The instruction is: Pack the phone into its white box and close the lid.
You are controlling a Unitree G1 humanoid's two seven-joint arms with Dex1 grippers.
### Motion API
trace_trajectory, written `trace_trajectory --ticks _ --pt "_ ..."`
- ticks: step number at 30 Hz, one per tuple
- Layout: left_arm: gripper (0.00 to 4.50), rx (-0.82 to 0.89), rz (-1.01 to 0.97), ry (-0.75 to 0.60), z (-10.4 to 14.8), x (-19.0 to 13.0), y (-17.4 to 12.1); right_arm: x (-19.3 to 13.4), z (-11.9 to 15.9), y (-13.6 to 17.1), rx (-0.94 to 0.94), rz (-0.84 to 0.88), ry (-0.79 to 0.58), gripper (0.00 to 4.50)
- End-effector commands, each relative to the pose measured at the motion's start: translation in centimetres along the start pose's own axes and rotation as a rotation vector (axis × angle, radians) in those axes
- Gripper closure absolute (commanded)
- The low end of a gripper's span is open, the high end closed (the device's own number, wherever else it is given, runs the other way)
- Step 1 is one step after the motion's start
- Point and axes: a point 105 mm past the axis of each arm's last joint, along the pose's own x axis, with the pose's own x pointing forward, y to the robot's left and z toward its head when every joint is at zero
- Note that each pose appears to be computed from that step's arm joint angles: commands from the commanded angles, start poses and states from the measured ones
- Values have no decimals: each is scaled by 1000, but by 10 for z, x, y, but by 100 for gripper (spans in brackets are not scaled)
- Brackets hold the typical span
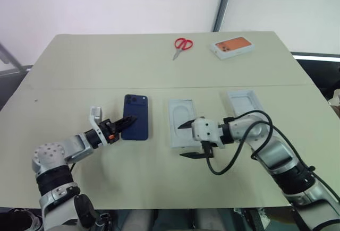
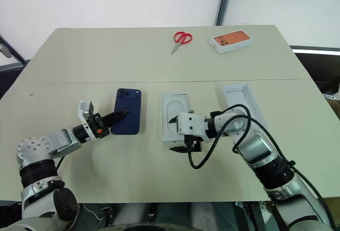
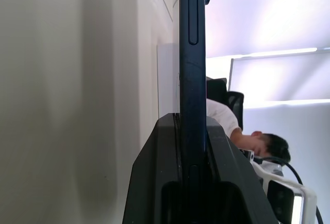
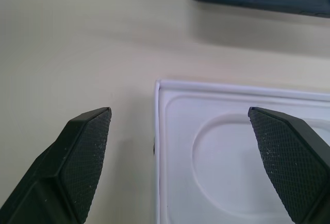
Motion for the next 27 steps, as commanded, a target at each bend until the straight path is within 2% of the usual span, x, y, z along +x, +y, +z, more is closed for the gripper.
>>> trace_trajectory --ticks 1,3,5,13,15,17,22,27 --pt "450 63 -61 -2 4 6 -18 2 -6 0 -23 -13 17 59" --pt "450 61 -63 2 2 6 -18 2 -9 1 -21 -10 26 137" --pt "450 70 -54 10 0 6 -18 1 -14 2 -31 -5 52 237" --pt "450 82 -56 18 -1 10 -20 5 -22 3 -5 -15 71 237" --pt "450 86 -54 18 -1 11 -20 6 -24 3 -1 -18 75 294" --pt "450 84 -56 22 -2 11 -20 6 -24 3 4 -19 76 372" --pt "450 87 -55 31 -3 10 -20 6 -21 3 28 -27 58 372" --pt "450 94 -59 21 1 8 -23 13 -6 13 99 -13 -13 372"
